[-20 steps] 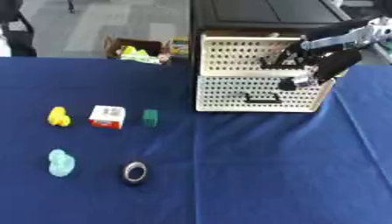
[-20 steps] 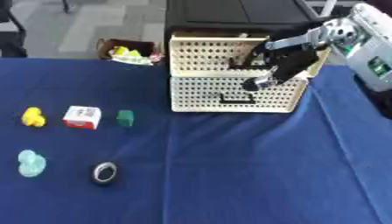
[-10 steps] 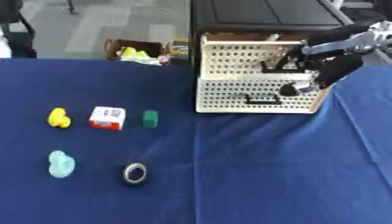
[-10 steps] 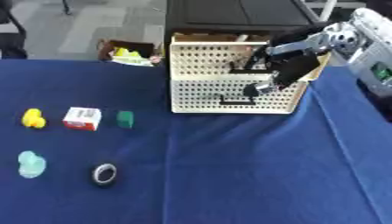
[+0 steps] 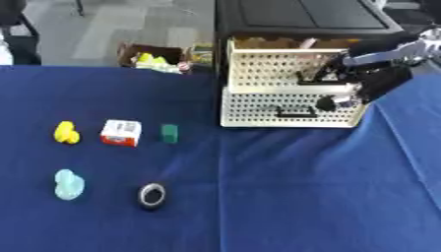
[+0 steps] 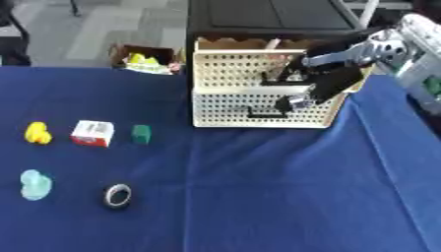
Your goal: Pick up objects from table and place into drawer.
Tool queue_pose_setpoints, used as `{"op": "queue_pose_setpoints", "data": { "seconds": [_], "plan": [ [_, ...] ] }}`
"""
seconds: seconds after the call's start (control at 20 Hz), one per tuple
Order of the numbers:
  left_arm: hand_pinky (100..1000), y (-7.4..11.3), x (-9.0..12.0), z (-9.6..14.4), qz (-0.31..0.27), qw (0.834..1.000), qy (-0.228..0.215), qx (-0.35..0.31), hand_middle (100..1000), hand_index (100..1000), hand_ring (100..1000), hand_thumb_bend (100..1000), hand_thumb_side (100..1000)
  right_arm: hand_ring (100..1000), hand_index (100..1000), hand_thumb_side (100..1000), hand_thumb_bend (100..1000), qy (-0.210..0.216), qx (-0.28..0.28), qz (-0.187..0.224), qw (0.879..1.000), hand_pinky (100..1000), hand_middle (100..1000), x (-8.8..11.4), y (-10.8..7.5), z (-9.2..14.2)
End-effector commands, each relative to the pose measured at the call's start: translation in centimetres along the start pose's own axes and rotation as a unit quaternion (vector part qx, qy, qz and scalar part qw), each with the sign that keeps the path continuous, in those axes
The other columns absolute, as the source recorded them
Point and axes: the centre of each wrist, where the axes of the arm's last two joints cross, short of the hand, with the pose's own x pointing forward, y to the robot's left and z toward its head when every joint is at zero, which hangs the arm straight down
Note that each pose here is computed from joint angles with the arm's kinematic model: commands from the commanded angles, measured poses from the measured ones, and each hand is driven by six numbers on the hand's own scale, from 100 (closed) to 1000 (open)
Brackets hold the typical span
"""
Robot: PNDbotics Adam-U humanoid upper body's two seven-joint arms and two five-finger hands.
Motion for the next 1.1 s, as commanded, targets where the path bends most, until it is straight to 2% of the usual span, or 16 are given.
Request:
{"op": "queue_pose_setpoints", "data": {
  "seconds": [0.05, 0.35, 0.4, 0.5, 1.1],
  "plan": [
    [457, 0.2, 0.8, -0.6, -0.005, 1.0, -0.014, -0.005, 562, 823, 460, 100, 884, 210, 896, 929, 373, -0.002, 0.005, 0.006, 1.0, 176, 176, 0.5, -0.2, 0.6],
    [457, 0.2, 0.8, -0.6, -0.005, 1.0, -0.015, -0.005, 562, 823, 460, 100, 882, 211, 886, 943, 362, -0.011, 0.007, 0.004, 1.0, 173, 176, 1.1, 0.0, 0.7],
    [457, 0.2, 0.8, -0.7, -0.005, 1.0, -0.015, -0.005, 562, 822, 460, 100, 882, 211, 885, 933, 384, -0.012, 0.007, 0.005, 1.0, 172, 177, 1.2, 0.1, 0.8],
    [457, 0.2, 0.8, -0.7, -0.004, 1.0, -0.015, -0.005, 562, 822, 460, 100, 882, 211, 885, 949, 359, -0.015, 0.009, 0.007, 1.0, 171, 178, 1.4, 0.2, 0.9],
    [457, 0.2, 0.8, -0.7, -0.003, 1.0, -0.015, -0.005, 563, 821, 461, 100, 883, 210, 884, 959, 354, -0.024, 0.014, 0.014, 1.0, 168, 178, 2.7, 1.1, 2.5]
  ]
}}
